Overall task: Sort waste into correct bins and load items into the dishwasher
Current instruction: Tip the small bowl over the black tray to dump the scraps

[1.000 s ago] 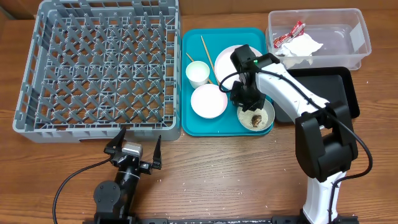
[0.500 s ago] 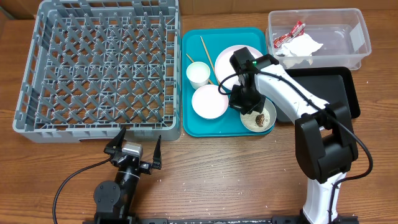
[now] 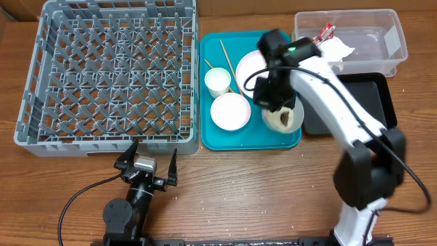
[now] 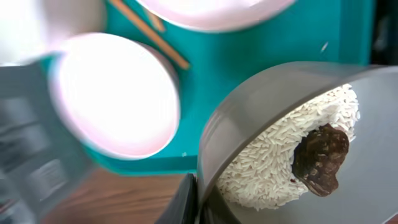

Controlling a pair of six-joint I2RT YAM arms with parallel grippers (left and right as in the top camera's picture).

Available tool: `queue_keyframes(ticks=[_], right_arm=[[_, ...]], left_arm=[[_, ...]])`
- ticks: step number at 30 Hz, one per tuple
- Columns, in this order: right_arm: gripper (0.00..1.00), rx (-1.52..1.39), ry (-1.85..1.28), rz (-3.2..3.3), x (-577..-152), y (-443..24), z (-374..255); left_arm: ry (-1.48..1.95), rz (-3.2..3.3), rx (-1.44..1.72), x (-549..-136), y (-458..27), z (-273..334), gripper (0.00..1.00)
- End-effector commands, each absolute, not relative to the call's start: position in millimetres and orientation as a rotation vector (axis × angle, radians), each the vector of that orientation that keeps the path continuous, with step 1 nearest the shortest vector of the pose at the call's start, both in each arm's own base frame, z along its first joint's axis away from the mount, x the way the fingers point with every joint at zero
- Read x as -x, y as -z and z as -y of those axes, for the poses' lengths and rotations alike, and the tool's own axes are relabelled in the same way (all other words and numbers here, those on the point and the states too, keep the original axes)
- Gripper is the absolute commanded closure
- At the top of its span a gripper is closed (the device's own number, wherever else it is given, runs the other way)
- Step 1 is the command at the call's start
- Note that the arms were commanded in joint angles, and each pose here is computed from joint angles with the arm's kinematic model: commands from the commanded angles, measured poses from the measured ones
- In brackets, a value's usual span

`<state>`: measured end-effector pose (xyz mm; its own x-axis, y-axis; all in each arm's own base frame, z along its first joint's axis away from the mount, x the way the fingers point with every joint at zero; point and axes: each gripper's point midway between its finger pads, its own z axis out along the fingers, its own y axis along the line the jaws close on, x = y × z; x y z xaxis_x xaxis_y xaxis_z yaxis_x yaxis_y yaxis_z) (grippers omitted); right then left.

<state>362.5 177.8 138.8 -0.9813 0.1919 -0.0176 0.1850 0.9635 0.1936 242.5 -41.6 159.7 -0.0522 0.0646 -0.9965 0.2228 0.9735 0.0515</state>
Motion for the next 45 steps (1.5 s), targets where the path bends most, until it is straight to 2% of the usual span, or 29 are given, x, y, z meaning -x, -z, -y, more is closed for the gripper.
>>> queue_keyframes(ticks=[1, 10, 17, 25, 35, 45], right_arm=[[0.96, -0.277, -0.372, -2.939, -372, -191, -153], [0.96, -0.115, -0.608, -2.875, -391, -198, -103], [0.96, 0.044, -0.989, -2.715, -398, -190, -89], [0.96, 0.068, -1.223, -2.552, -396, -181, -71], [0.96, 0.011, -1.341, -2.458, -391, -160, -57], [0.96, -0.064, -1.504, -2.219, -393, -169, -28]], left_arm=[[0.116, -1.614, -0.240, -242, -160, 41, 0.00], [0.116, -1.614, -0.240, -242, -160, 41, 0.00], [0.116, -1.614, -0.240, -242, -160, 41, 0.00], [0.116, -1.614, -0.240, -242, -160, 41, 0.00], [0.116, -1.614, -0.240, -242, -160, 41, 0.00], [0.116, -1.614, -0.240, -242, -160, 41, 0.00]])
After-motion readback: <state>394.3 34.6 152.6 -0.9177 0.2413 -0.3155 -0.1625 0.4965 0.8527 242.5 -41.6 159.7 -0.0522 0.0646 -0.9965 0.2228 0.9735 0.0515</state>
